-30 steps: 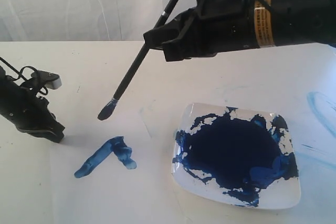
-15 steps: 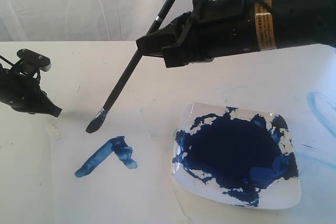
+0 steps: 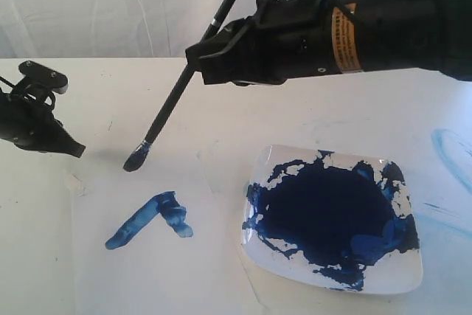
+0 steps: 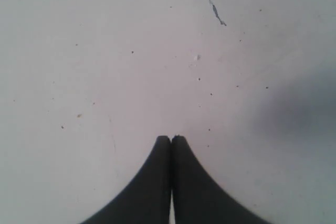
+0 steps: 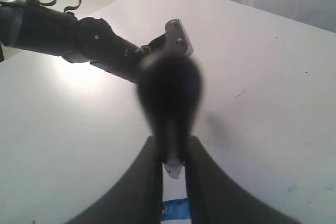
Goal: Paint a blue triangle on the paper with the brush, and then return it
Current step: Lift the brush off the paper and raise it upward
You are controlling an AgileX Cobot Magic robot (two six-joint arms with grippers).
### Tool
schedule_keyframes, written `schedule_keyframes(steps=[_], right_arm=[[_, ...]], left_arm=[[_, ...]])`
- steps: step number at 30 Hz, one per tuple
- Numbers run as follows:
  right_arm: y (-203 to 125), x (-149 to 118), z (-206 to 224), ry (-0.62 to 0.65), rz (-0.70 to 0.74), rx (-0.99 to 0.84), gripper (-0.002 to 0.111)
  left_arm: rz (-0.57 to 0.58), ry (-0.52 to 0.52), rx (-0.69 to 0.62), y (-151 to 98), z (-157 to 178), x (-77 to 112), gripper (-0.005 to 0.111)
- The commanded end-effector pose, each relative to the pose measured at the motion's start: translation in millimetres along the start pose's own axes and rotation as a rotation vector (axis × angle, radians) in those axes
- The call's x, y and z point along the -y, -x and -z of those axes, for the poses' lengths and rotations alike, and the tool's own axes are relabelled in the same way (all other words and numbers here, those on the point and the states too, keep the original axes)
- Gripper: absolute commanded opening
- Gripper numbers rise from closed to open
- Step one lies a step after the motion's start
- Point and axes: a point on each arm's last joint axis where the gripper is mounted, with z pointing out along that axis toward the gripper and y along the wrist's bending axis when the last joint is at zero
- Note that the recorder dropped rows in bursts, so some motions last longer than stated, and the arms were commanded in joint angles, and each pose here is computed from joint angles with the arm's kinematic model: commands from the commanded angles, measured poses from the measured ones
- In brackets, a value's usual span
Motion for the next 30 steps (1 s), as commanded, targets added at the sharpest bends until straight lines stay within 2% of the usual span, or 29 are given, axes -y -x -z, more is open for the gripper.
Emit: schedule_keyframes(steps=[1,11,15,21,24,30], right_arm=[[2.0,0.1,1.4,-0.035,-0.027,0.019,0.0],[2.9,0.9,4.6,-0.018,0.002,0.02,0.0],[13.6,-3.3,6.3,0.038,0.066,0.139,0.0],[17.5,4.3,7.0,-0.053,0.115,0.179,0.0],[17.5,11.1,10.2,-0.052,0.098,0.183,0.0],[10.0,17.4,12.1,-0.072,0.099,0.098,0.0]], left_arm=[[0.013,-0.011,-0.011,-2.7,-0.2,1.3,0.0],[0.013,-0.011,-0.011,-2.7,-0.2,1.3,0.0],[0.013,-0.011,-0.011,-2.7,-0.2,1.3,0.0],[0.013,-0.011,-0.011,-2.7,-0.2,1.3,0.0],[0.013,-0.011,-0.011,-2.7,-0.2,1.3,0.0],[0.013,-0.011,-0.011,-2.7,-0.2,1.3,0.0]])
